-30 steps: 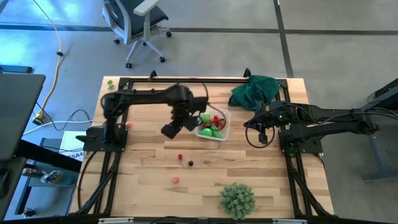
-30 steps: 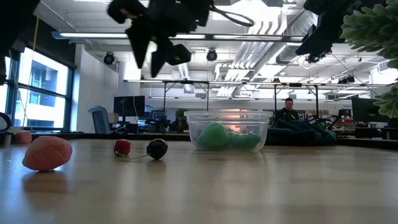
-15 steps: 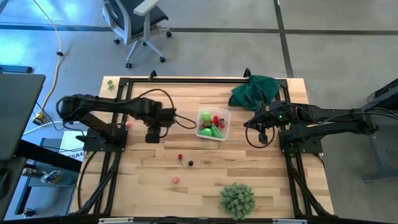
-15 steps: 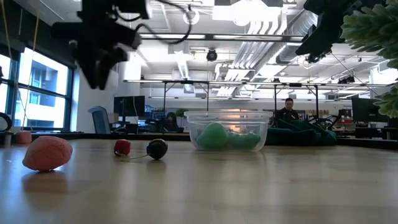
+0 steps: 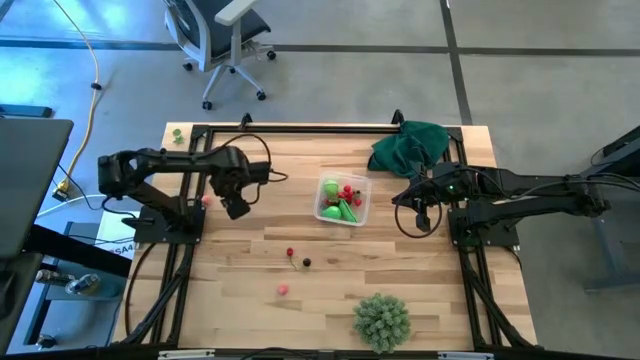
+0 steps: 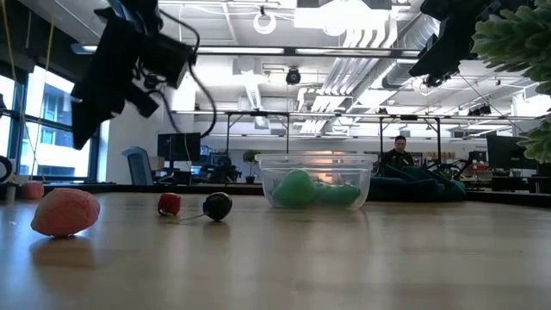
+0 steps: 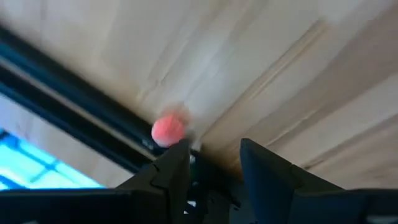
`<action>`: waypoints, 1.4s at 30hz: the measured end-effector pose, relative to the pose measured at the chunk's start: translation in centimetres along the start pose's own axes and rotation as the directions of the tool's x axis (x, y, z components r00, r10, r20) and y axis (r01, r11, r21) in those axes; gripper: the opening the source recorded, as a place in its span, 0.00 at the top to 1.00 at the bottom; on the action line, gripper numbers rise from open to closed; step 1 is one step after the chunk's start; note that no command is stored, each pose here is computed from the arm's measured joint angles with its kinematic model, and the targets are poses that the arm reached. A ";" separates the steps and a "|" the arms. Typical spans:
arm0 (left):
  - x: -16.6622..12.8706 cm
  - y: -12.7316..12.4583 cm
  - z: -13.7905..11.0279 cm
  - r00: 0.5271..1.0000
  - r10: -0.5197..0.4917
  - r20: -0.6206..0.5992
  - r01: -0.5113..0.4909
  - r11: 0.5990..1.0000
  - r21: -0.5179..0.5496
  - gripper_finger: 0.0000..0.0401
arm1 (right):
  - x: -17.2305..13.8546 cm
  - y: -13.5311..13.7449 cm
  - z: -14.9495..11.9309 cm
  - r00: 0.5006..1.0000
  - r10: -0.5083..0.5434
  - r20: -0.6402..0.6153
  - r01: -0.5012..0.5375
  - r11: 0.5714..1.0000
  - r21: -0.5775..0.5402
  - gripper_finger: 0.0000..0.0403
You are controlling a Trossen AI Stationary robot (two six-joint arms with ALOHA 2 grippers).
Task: Pick and placing Produce into tupperware
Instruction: Put the pink peach into the transparent bin
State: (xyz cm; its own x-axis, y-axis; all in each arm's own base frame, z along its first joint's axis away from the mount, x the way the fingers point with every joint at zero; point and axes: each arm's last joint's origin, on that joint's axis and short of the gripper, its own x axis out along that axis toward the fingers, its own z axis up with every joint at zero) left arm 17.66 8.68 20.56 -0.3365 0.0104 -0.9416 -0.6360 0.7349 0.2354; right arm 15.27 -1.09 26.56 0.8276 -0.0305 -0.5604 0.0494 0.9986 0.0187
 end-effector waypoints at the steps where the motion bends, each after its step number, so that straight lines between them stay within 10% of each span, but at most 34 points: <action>1: 0.5 0.3 -0.1 1.000 0.001 -0.021 -0.002 1.000 -0.028 0.68 | 0.0 0.0 0.0 1.000 0.001 0.001 -0.001 1.000 0.000 0.94; 12: 3.9 1.7 -1.1 0.988 0.007 -0.156 -0.058 0.943 -0.327 0.68 | 0.0 0.0 0.0 1.000 0.000 0.001 0.000 1.000 0.000 0.94; 42: 7.4 4.8 -1.3 0.982 0.044 -0.184 -0.123 0.885 -0.450 0.68 | 0.0 0.0 0.0 1.000 0.000 0.001 0.000 1.000 0.000 0.94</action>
State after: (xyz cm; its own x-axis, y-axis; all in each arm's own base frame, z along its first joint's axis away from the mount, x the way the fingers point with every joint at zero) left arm 11.18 11.40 15.00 -0.4857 -0.0823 -0.8703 -0.8335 0.3437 0.4327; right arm 15.27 -1.09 26.58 0.8281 -0.0305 -0.5597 0.0495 0.9986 0.0188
